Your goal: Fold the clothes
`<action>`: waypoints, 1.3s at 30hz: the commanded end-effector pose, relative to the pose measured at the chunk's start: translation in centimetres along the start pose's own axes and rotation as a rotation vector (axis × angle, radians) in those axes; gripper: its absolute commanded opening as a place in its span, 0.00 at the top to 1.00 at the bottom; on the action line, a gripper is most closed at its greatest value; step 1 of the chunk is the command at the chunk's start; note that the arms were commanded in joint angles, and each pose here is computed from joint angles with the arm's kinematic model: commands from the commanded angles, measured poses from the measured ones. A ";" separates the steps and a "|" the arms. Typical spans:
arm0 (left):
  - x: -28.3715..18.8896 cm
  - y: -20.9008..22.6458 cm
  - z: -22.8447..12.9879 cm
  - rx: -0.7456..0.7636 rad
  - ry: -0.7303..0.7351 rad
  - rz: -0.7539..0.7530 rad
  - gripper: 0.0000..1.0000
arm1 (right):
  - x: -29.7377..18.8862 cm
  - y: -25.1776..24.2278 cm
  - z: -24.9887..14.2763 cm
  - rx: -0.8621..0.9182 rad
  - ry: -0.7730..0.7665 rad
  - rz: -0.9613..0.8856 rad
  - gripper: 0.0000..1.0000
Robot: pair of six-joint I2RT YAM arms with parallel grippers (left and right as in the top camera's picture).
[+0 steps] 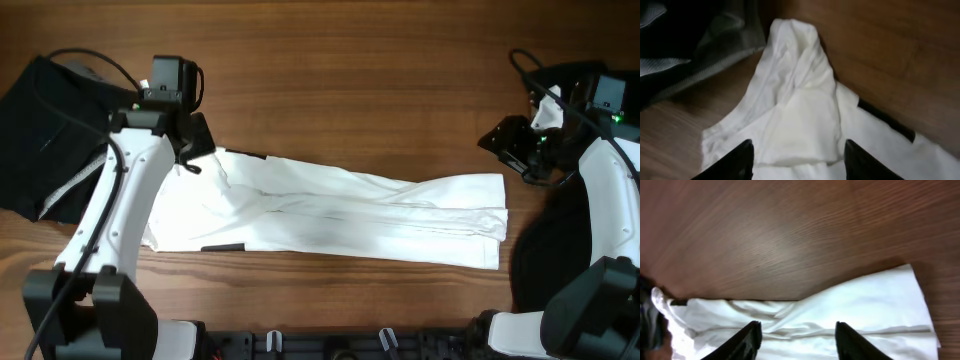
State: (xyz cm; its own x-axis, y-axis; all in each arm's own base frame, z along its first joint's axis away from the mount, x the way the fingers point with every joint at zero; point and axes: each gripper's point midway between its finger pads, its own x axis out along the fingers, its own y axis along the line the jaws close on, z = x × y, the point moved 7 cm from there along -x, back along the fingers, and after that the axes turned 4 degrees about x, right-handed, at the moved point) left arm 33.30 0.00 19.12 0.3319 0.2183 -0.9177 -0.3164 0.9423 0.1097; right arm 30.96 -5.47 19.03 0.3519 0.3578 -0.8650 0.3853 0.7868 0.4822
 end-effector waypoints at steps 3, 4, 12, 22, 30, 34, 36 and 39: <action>4.4 1.0 1.4 -0.024 -0.150 -0.055 0.53 | 0.4 -1.4 -0.3 0.083 -0.025 -0.114 0.51; 4.7 1.3 1.8 -0.030 -0.173 -0.055 0.53 | 0.6 -1.5 -0.4 0.087 -0.024 -0.120 0.50; 8.6 1.4 3.1 -0.056 -0.176 -0.188 0.53 | 2.6 -2.8 -0.8 0.088 -0.048 -0.130 0.41; 10.8 1.1 2.0 0.145 -0.115 -0.213 0.56 | 2.6 -3.5 -0.3 0.081 -0.091 -0.190 0.37; 13.3 1.5 1.1 0.139 -0.050 -0.192 0.68 | 2.6 -3.5 -0.4 0.081 -0.088 -0.192 0.36; 13.3 1.6 1.1 0.137 -0.053 -0.186 0.96 | 2.5 -3.7 -0.3 0.082 -0.093 -0.207 0.36; 13.3 1.9 1.2 0.131 -0.054 -0.181 0.96 | 2.4 -4.1 -0.3 0.089 -0.099 -0.248 0.33; 13.3 2.6 1.2 0.118 -0.048 -0.155 0.96 | 2.6 -4.9 -0.5 0.120 -0.093 -0.313 0.32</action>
State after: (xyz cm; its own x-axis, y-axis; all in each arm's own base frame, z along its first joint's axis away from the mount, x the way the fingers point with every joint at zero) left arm 38.33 4.68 7.87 0.4260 0.0536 -0.9032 -0.1310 0.9914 -0.0030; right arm 30.22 -7.55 14.90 0.3212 0.1366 -0.9371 0.5337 0.7914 0.2983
